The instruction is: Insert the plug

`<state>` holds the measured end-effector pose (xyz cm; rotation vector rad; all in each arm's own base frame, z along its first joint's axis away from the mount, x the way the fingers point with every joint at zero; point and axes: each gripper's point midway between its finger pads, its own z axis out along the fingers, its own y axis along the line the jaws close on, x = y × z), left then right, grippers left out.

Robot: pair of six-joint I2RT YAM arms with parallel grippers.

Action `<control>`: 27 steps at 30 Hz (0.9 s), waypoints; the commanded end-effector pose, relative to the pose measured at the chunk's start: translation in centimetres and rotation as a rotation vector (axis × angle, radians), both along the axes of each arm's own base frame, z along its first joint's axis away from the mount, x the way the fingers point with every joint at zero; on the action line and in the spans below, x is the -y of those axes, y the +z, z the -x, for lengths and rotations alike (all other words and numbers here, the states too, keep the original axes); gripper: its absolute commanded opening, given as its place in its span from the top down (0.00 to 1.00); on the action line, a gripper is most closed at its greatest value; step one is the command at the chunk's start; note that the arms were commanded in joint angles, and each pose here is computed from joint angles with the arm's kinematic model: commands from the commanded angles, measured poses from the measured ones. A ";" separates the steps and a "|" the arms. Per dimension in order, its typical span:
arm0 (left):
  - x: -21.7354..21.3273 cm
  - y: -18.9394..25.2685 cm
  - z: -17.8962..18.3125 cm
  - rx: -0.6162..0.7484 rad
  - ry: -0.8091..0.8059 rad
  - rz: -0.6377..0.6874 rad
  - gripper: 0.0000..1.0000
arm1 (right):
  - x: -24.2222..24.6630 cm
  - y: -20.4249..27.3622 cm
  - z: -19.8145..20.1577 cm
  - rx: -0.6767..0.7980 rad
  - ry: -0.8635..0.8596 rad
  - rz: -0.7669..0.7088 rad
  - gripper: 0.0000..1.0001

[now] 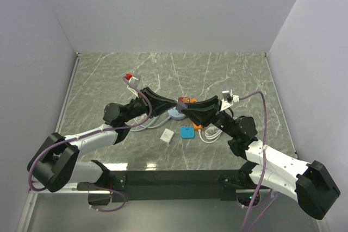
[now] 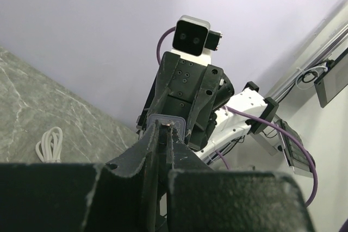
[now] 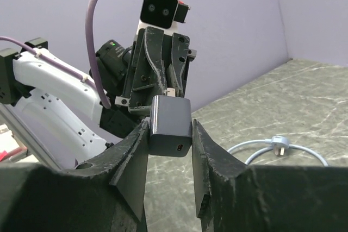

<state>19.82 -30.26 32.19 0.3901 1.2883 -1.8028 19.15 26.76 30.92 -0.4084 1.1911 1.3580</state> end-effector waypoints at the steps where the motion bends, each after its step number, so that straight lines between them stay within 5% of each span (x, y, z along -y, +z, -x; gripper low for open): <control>1: -2.3 6.0 3.7 0.317 -0.002 0.204 0.99 | 0.3 2.8 0.8 0.097 0.014 -0.054 0.99; 4: -2.1 5.5 3.5 0.310 0.002 0.187 0.93 | 0.3 2.8 0.0 0.086 -0.021 -0.024 1.00; 6: -1.8 5.0 2.9 0.302 0.021 0.159 0.70 | 0.5 2.8 -1.8 0.060 -0.104 0.046 1.00; 9: -1.8 4.2 1.6 0.274 0.087 0.112 0.51 | 1.3 3.6 -3.1 0.054 -0.184 0.112 1.00; 12: -2.8 3.9 1.3 0.284 0.152 0.097 0.41 | 2.1 3.7 -4.3 0.024 -0.244 0.178 1.00; 17: -5.2 2.8 -0.3 0.267 0.318 0.033 0.01 | 2.6 2.8 -5.2 -0.034 -0.283 0.286 1.00; 23: -8.1 0.1 -2.5 0.226 0.487 -0.054 0.05 | 2.1 2.2 -7.3 -0.146 -0.298 0.468 1.00; 27: -9.4 -3.4 -5.9 0.135 0.653 -0.217 0.21 | 0.6 -0.7 -9.4 -0.288 -0.264 0.635 1.00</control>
